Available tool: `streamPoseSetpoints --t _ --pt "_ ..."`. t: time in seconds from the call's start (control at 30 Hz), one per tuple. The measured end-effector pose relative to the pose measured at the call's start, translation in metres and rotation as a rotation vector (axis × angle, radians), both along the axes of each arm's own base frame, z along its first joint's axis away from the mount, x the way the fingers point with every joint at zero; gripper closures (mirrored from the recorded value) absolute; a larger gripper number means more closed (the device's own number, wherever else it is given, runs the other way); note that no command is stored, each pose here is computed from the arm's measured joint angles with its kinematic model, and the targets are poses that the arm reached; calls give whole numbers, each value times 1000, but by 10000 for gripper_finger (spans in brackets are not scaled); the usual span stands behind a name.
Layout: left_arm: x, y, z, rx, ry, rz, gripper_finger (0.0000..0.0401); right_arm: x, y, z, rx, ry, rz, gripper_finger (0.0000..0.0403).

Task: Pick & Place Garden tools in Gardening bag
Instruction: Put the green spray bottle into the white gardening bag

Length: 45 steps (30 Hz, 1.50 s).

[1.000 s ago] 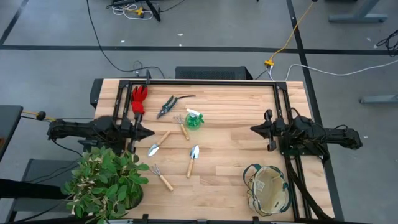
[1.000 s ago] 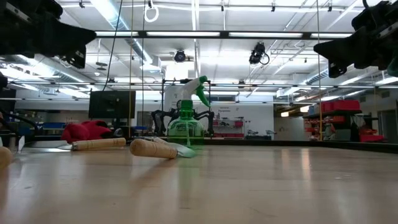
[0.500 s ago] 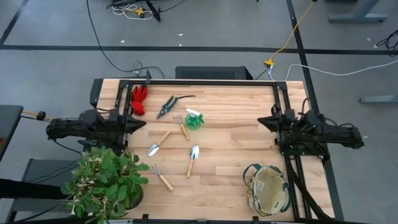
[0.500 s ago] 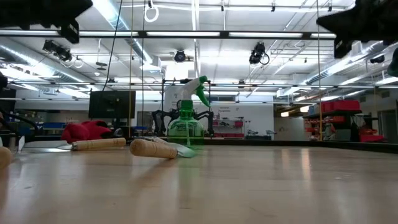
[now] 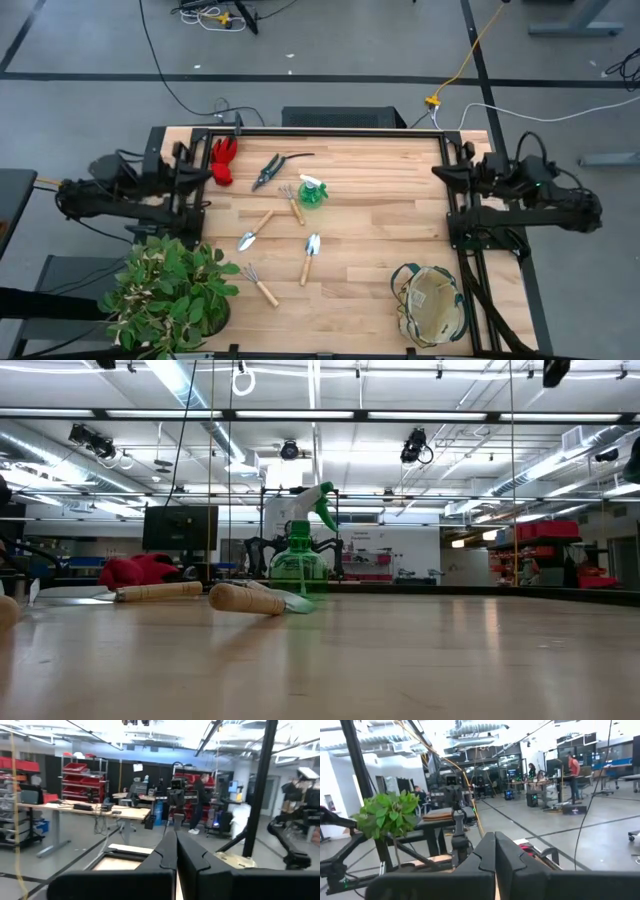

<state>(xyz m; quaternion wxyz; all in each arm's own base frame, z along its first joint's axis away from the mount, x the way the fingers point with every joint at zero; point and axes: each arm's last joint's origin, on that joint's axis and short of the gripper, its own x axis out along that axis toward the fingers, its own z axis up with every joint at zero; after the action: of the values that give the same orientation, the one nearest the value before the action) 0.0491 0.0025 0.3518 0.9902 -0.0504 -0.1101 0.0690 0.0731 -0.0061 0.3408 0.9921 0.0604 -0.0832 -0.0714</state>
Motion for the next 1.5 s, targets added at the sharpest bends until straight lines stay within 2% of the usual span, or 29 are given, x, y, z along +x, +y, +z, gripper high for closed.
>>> streamPoseSetpoints --t 0.3,0.53,0.73,1.0,1.17,1.5 --pt "-2 0 77 9 45 2 400 9 -1 57 -10 -7 -11 403" --pt "2 -1 108 19 63 -29 399 17 -1 87 -17 -4 -10 403" --pt "4 -2 112 15 62 -46 400 28 -1 97 -12 3 -9 403" --pt "7 -2 107 9 121 -40 399 40 -2 94 -38 46 -12 403" --pt "15 -1 105 6 155 -3 399 44 -2 92 -92 72 -19 403" --pt "39 -2 97 -35 257 44 399 51 -2 88 -99 119 -20 403"
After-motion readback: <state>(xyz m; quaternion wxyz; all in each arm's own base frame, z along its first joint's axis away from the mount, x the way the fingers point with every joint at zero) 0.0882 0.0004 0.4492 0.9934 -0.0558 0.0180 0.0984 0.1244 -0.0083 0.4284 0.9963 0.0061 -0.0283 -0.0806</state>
